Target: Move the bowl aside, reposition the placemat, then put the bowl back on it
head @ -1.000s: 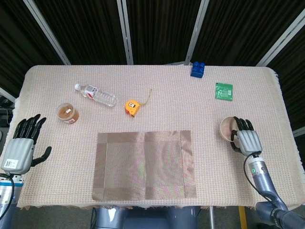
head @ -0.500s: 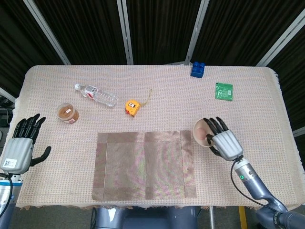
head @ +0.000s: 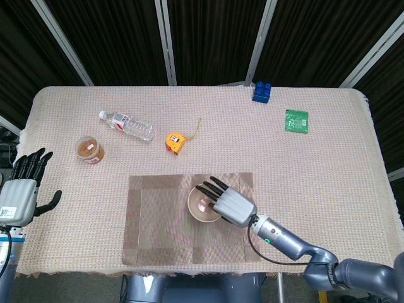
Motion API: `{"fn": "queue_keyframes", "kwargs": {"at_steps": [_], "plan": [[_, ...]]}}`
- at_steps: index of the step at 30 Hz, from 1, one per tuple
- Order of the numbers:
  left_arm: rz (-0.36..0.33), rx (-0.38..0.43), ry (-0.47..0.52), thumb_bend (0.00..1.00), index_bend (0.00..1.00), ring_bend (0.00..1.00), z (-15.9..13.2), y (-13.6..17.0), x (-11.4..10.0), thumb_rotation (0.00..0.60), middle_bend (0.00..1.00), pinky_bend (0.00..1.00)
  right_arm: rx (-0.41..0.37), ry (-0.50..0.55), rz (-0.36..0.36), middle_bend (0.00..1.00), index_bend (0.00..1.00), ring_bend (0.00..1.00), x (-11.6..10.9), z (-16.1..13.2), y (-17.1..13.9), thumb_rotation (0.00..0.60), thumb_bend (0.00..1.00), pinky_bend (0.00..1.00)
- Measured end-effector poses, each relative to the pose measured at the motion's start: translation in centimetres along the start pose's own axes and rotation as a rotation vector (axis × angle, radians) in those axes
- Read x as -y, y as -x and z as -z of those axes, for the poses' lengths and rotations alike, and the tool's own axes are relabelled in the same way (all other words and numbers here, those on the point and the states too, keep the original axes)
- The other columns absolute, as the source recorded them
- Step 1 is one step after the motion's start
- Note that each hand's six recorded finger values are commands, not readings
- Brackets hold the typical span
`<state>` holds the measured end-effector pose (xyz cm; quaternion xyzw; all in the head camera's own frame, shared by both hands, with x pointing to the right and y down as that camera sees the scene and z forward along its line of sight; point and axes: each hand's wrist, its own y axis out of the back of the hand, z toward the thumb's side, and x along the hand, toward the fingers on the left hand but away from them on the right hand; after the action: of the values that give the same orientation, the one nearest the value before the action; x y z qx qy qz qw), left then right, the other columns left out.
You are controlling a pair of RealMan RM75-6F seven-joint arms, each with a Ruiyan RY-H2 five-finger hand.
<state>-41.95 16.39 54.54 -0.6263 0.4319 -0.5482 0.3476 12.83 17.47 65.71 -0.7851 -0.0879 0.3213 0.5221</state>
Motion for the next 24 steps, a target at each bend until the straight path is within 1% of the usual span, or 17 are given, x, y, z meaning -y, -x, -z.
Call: {"fn": "queue_keyframes", "kwargs": {"at_steps": [4, 5, 6, 7, 8, 9, 10, 12, 14, 16, 20, 22, 24], "plan": [[0.004, -0.012, 0.002, 0.37, 0.00, 0.00, 0.3, -0.2, 0.1, 0.600, 0.00, 0.00, -0.026, -0.004, -0.010, 0.00, 0.65, 0.00, 0.8, -1.2, 1.4, 0.600, 0.33, 0.00], [0.003, -0.014, 0.003, 0.37, 0.00, 0.00, 0.4, -0.2, 0.1, 0.600, 0.00, 0.00, -0.030, -0.007, -0.011, 0.00, 0.63, 0.00, 1.0, -1.5, 1.7, 0.600, 0.33, 0.00], [0.003, -0.014, 0.003, 0.37, 0.00, 0.00, 0.4, -0.2, 0.1, 0.600, 0.00, 0.00, -0.033, -0.007, -0.012, 0.00, 0.55, 0.00, 1.2, -1.6, 1.9, 0.600, 0.33, 0.00], [0.002, -0.014, 0.003, 0.37, 0.00, 0.00, 0.4, -0.2, 0.0, 0.600, 0.00, 0.00, -0.035, -0.005, -0.014, 0.00, 0.40, 0.00, 1.3, -1.7, 2.0, 0.600, 0.33, 0.00], [0.002, -0.014, 0.004, 0.37, 0.00, 0.00, 0.4, -0.2, 0.0, 0.600, 0.00, 0.00, -0.035, -0.004, -0.016, 0.00, 0.27, 0.00, 1.5, -1.8, 2.1, 0.600, 0.31, 0.00], [0.002, -0.014, 0.005, 0.37, 0.00, 0.00, 0.4, -0.1, 0.0, 0.600, 0.00, 0.00, -0.034, -0.003, -0.018, 0.00, 0.11, 0.00, 1.6, -1.8, 2.1, 0.600, 0.24, 0.00], [0.003, -0.013, 0.005, 0.37, 0.00, 0.00, 0.3, -0.1, 0.0, 0.600, 0.00, 0.00, -0.033, 0.000, -0.022, 0.00, 0.02, 0.00, 1.6, -1.8, 2.1, 0.600, 0.16, 0.00], [0.004, -0.011, 0.005, 0.37, 0.00, 0.00, 0.3, 0.0, 0.0, 0.600, 0.00, 0.00, -0.023, 0.012, -0.040, 0.00, 0.00, 0.00, 1.9, -1.6, 1.9, 0.600, 0.07, 0.00], [0.005, -0.008, 0.005, 0.37, 0.00, 0.00, 0.2, 0.1, 0.0, 0.600, 0.00, 0.00, -0.009, 0.026, -0.055, 0.00, 0.00, 0.00, 2.0, -1.4, 1.5, 0.600, 0.04, 0.00], [0.002, -0.006, 0.006, 0.37, 0.00, 0.00, 0.2, 0.2, 0.0, 0.600, 0.00, 0.00, -0.001, 0.037, -0.055, 0.00, 0.00, 0.00, 1.7, -1.3, 1.0, 0.600, 0.04, 0.00], [-0.013, -0.008, -0.006, 0.37, 0.00, 0.00, 0.3, 0.4, -0.3, 0.600, 0.00, 0.00, 0.038, 0.044, -0.011, 0.00, 0.00, 0.00, 0.4, -0.5, -0.7, 0.600, 0.04, 0.00], [-0.028, -0.011, -0.026, 0.37, 0.00, 0.00, 0.5, 0.5, -0.4, 0.600, 0.00, 0.00, 0.078, 0.040, 0.031, 0.00, 0.00, 0.00, -0.5, 0.4, -2.1, 0.600, 0.04, 0.00], [-0.047, -0.015, -0.050, 0.37, 0.00, 0.00, 0.7, 0.6, -0.5, 0.600, 0.00, 0.00, 0.136, 0.037, 0.083, 0.00, 0.00, 0.00, -1.5, 1.8, -4.0, 0.600, 0.04, 0.00]]}}
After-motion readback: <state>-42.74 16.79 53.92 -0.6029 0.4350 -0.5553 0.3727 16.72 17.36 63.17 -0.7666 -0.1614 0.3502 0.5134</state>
